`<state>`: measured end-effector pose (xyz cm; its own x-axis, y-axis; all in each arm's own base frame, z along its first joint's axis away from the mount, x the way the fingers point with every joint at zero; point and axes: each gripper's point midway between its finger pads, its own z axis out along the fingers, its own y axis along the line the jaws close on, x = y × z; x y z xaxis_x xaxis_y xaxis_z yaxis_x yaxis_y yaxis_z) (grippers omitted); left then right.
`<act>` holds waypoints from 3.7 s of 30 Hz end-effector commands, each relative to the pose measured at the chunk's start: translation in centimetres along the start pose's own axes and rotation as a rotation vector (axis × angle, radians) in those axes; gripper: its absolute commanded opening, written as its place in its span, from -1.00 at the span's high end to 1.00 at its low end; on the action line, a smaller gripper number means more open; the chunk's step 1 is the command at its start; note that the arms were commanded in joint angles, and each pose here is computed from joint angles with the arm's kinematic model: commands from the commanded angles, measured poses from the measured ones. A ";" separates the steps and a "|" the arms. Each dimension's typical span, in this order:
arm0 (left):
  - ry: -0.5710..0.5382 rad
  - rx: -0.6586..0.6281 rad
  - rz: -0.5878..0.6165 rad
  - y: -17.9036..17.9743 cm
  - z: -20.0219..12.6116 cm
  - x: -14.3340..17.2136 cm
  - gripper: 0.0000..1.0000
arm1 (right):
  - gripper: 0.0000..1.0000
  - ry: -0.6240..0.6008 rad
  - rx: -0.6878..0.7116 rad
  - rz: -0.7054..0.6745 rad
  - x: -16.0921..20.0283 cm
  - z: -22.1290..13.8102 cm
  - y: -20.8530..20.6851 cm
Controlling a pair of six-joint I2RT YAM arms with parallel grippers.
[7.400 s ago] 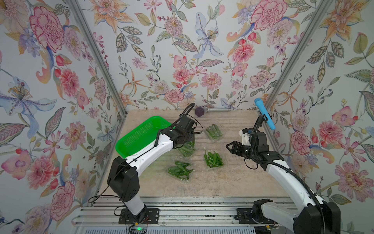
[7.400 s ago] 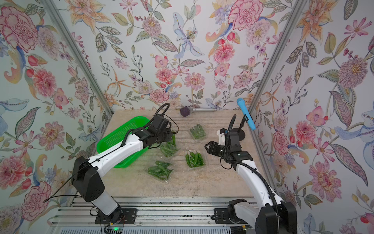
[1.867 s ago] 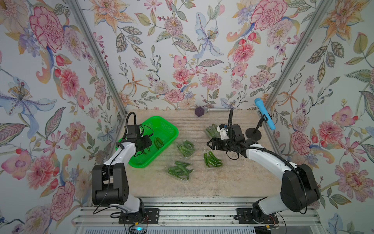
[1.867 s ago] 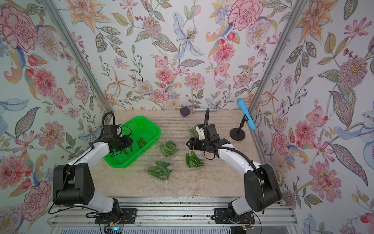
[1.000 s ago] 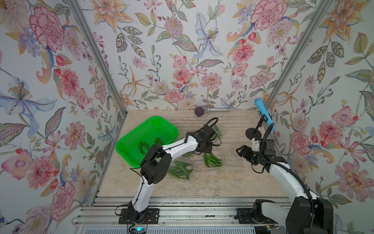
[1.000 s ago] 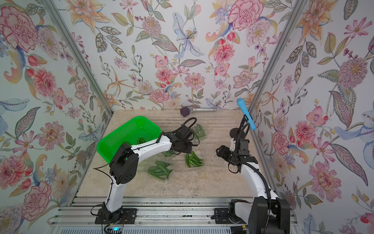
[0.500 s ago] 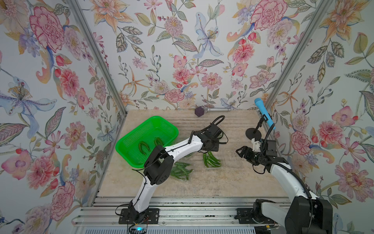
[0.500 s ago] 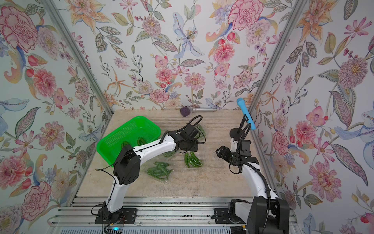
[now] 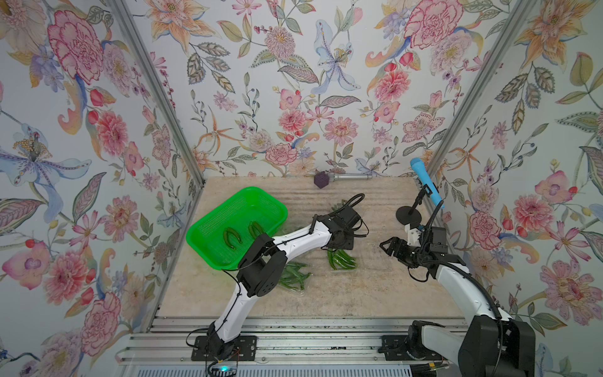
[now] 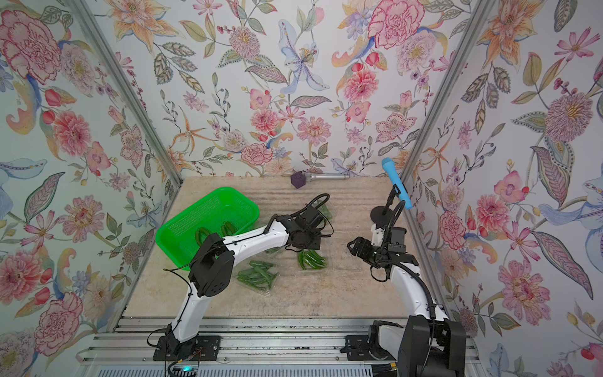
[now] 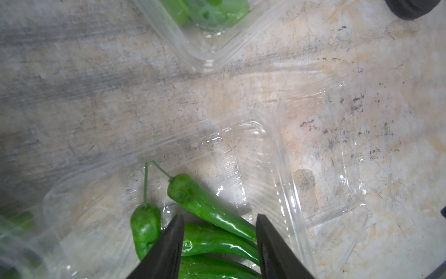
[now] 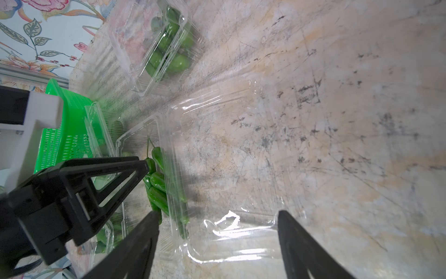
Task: Take small green peppers out of containers
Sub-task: Pick up the green pepper from the packing box, then place the green pepper in the basket.
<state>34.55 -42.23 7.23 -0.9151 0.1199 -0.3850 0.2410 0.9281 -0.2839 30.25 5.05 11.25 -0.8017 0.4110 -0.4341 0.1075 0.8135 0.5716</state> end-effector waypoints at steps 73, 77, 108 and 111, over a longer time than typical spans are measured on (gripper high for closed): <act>-0.410 0.002 0.016 3.3 -16.2 -7.2 0.76 | -0.65 -0.091 -0.379 -0.368 -2.4 -3.6 19.1; -0.449 -0.075 -0.081 10.4 -19.2 -7.3 0.73 | -0.65 -0.063 -0.394 -0.407 -2.0 -2.1 21.9; -0.460 -0.282 -0.399 35.8 -22.4 -3.1 -0.13 | -0.61 0.114 -0.309 -0.566 3.9 8.9 31.2; -0.495 -0.222 -0.288 30.9 -23.6 -4.7 -0.15 | -0.62 0.053 -0.244 -0.533 2.0 6.7 27.9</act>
<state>38.01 -2.22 15.75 -0.7132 -0.3553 -0.6043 -0.2596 0.9346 -0.2432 35.25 35.39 19.45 -0.7694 -0.1113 -0.6290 -0.4951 0.7262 0.4771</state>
